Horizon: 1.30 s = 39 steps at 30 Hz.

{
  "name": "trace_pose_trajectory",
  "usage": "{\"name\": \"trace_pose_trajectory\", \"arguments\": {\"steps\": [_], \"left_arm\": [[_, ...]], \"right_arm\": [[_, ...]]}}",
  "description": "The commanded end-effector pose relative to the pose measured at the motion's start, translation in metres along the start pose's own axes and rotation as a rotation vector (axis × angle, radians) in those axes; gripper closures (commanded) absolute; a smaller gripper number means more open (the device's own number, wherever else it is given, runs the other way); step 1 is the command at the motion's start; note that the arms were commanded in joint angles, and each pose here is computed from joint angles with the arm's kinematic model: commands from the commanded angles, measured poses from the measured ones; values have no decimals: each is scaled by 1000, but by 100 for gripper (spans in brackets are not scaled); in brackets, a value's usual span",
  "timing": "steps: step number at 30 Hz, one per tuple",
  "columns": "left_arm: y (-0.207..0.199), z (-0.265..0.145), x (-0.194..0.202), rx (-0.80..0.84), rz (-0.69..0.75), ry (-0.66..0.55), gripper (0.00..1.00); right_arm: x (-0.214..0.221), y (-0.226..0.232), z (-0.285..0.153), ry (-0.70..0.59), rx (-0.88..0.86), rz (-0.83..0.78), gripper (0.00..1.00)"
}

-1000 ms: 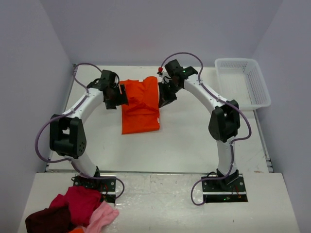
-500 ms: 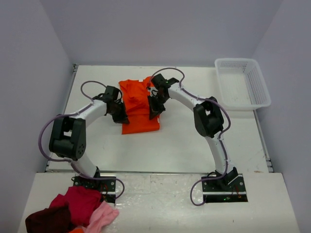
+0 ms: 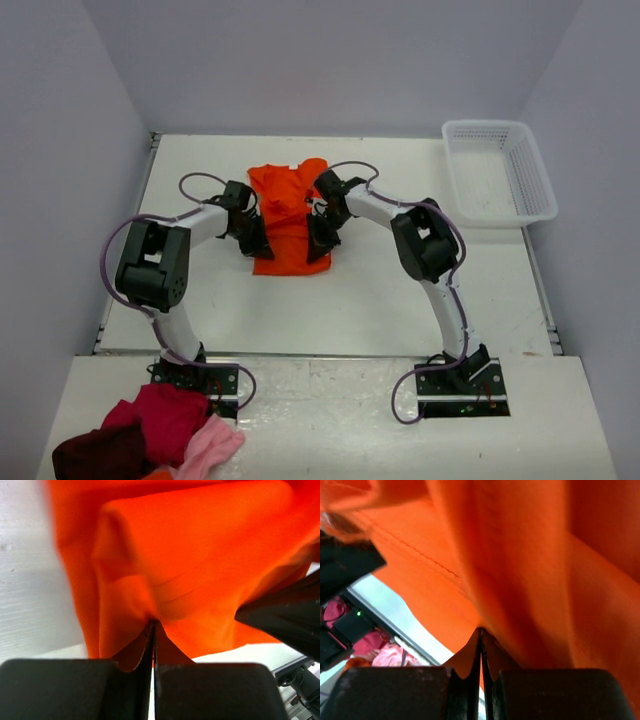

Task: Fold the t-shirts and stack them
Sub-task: Fold the folded rectangular tshirt in 1/3 of the way

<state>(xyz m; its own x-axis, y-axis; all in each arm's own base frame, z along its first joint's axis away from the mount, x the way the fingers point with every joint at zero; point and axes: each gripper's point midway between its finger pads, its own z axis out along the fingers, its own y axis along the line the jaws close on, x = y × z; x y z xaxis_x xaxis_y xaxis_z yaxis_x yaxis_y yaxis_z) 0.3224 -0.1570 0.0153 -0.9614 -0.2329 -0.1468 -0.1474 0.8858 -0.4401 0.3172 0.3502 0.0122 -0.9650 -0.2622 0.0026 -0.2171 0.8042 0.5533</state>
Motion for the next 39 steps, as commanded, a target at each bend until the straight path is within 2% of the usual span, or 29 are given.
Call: {"name": "trace_pose_trajectory", "arguments": {"steps": [1,10,19,30,35,39], "left_arm": [[1,2,-2,-25,1,-5,100],[16,-14,49,-74,-6,54,100],[-5,-34,108,-66,45,109,100],[8,-40,144,-83,-1,130,100],[1,-53,150,-53,-5,89,100],[-22,-80,135,24,34,-21,100]], "right_arm": [[14,4,-9,-25,-5,20,100],[64,-30,4,7,48,108,100],[103,-45,-5,9,70,131,100],[151,-56,-9,21,50,166,100],[163,-59,-13,21,49,151,100],[163,-49,-24,-12,38,90,100]]}}
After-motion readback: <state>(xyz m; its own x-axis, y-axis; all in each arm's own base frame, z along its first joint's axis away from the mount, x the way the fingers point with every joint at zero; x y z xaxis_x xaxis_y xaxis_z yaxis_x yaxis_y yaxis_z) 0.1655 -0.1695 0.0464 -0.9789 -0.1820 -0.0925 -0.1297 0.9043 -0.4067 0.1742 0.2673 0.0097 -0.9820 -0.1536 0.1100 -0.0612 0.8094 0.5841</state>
